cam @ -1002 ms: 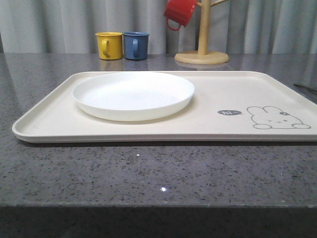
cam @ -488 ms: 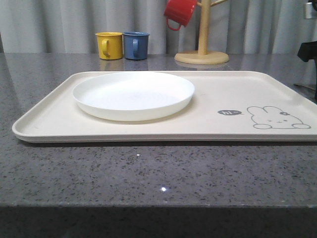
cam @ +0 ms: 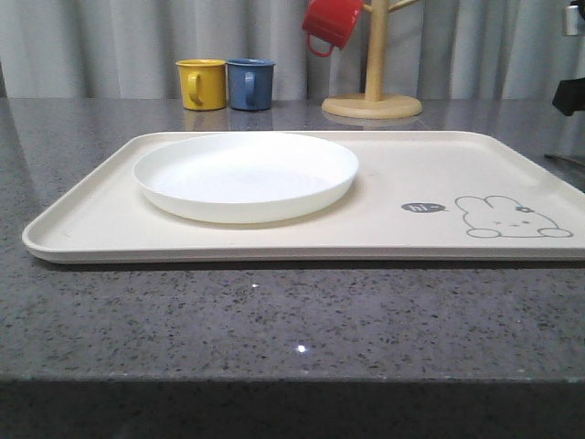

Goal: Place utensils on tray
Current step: 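Grasp the steel fork with the right gripper and lift it, then lower the fork onto the tray beside the plate and release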

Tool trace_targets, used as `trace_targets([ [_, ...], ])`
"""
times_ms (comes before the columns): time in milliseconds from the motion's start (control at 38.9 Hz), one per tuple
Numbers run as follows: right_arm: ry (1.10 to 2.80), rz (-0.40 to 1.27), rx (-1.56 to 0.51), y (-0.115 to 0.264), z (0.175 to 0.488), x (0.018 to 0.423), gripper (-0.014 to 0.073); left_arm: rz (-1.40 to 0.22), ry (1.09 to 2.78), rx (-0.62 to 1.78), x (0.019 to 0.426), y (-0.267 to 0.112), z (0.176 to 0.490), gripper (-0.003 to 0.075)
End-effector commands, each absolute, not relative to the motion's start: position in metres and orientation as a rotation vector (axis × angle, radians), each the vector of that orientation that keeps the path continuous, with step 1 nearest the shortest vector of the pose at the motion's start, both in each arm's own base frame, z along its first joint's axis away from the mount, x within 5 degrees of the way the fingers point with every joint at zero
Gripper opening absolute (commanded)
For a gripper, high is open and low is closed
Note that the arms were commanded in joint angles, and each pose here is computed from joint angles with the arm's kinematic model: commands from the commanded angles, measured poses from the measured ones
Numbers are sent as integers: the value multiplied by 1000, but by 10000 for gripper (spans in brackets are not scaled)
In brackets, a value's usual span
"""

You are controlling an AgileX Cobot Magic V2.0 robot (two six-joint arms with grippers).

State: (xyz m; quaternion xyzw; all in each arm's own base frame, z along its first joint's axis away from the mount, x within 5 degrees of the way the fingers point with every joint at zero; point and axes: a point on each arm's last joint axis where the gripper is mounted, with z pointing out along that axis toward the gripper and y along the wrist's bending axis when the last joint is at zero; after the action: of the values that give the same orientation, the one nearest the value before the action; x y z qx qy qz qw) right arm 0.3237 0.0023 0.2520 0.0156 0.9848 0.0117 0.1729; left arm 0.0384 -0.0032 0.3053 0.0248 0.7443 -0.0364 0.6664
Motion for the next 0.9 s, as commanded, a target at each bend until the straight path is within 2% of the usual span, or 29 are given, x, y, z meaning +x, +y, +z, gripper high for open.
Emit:
trace_targets([
  [0,2716,31,40,1,273,324,14,-100,1584,39,38,-3,320,-18],
  [231,2717,32,40,1,276,322,-6,-100,1584,39,38,-3,320,-18],
  [334,2686,32,37,1,292,316,-6,-100,1584,39,38,-3,320,-18],
  [462,2649,49,38,7,328,307,-6,-100,1584,39,38,-3,320,-18],
  [642,2623,146,2,53,365,300,-6,-100,1584,39,38,-3,320,-18],
  [873,2613,288,-51,123,363,299,-6,-100,1584,39,38,-3,320,-18],
])
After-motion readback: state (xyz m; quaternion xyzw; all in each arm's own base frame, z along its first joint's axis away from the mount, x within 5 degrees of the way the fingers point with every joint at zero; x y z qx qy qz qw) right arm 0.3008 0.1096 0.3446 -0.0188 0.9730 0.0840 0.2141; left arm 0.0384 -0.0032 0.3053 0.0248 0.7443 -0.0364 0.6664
